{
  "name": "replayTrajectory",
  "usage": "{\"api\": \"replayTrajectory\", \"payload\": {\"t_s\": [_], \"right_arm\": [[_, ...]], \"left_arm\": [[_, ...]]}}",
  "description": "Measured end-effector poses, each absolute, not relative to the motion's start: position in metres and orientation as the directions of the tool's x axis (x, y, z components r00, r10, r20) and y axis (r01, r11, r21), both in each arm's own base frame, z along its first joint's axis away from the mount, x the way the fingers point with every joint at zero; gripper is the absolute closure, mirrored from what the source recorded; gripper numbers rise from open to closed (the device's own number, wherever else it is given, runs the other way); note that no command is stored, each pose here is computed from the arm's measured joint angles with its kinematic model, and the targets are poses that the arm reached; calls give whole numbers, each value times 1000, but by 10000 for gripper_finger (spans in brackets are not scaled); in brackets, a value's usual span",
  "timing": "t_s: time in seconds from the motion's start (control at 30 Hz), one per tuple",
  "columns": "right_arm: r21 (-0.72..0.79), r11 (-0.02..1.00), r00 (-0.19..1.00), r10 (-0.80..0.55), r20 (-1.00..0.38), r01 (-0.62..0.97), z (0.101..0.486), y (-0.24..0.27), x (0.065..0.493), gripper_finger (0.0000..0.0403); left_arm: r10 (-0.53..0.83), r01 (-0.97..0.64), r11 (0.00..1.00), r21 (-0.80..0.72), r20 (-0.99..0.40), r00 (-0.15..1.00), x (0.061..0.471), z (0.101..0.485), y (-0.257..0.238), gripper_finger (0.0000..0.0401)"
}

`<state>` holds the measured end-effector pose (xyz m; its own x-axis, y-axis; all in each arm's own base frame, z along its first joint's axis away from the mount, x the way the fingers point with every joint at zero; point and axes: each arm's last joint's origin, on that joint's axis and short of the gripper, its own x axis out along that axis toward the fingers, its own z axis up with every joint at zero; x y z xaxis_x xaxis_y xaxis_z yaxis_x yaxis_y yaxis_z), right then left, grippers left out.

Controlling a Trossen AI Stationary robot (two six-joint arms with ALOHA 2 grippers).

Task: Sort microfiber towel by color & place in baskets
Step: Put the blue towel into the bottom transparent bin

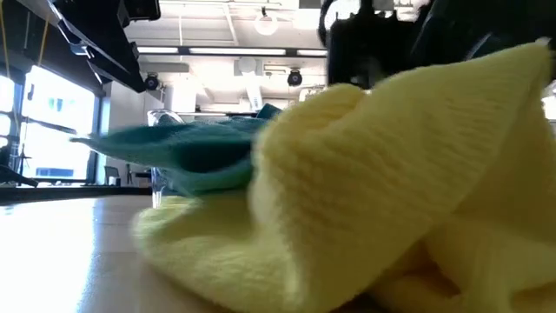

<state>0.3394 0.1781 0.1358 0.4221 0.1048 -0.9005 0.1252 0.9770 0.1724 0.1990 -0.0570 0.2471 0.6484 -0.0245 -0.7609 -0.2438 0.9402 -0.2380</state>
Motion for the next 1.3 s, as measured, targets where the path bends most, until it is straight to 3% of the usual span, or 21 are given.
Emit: {"api": "replayTrajectory", "payload": {"t_s": [0.1, 0.23, 0.43, 0.57, 0.67, 0.97, 1.17, 1.3], "right_arm": [[205, 961, 447, 104, -888, 184, 156, 176, 333, 384], [282, 938, 564, 123, -817, 204, 202, 172, 325, 398], [294, 919, 759, -9, -651, 264, 267, 157, 304, 400], [270, 916, 833, -111, -542, 297, 297, 143, 295, 401], [304, 908, 868, -114, -483, 288, 313, 132, 294, 401], [420, 885, 899, 3, -437, 201, 312, 128, 310, 402], [487, 848, 823, 117, -557, 209, 283, 155, 313, 402], [487, 828, 697, 175, -695, 279, 252, 169, 312, 403]], "left_arm": [[-25, -218, 951, -218, -758, 652, 195, 250, -56, 236], [-25, -171, 969, -180, -756, 655, 184, 256, -52, 241], [19, -154, 981, -117, -733, 680, 160, 269, -43, 257], [14, -120, 988, -101, -707, 707, 146, 277, -38, 264], [8, -111, 988, -105, -688, 726, 136, 282, -35, 265], [1, -62, 996, -70, -648, 761, 119, 289, -30, 265], [10, -36, 999, -24, -680, 733, 113, 287, -28, 266], [14, -36, 999, -17, -694, 720, 112, 285, -28, 266]]}}
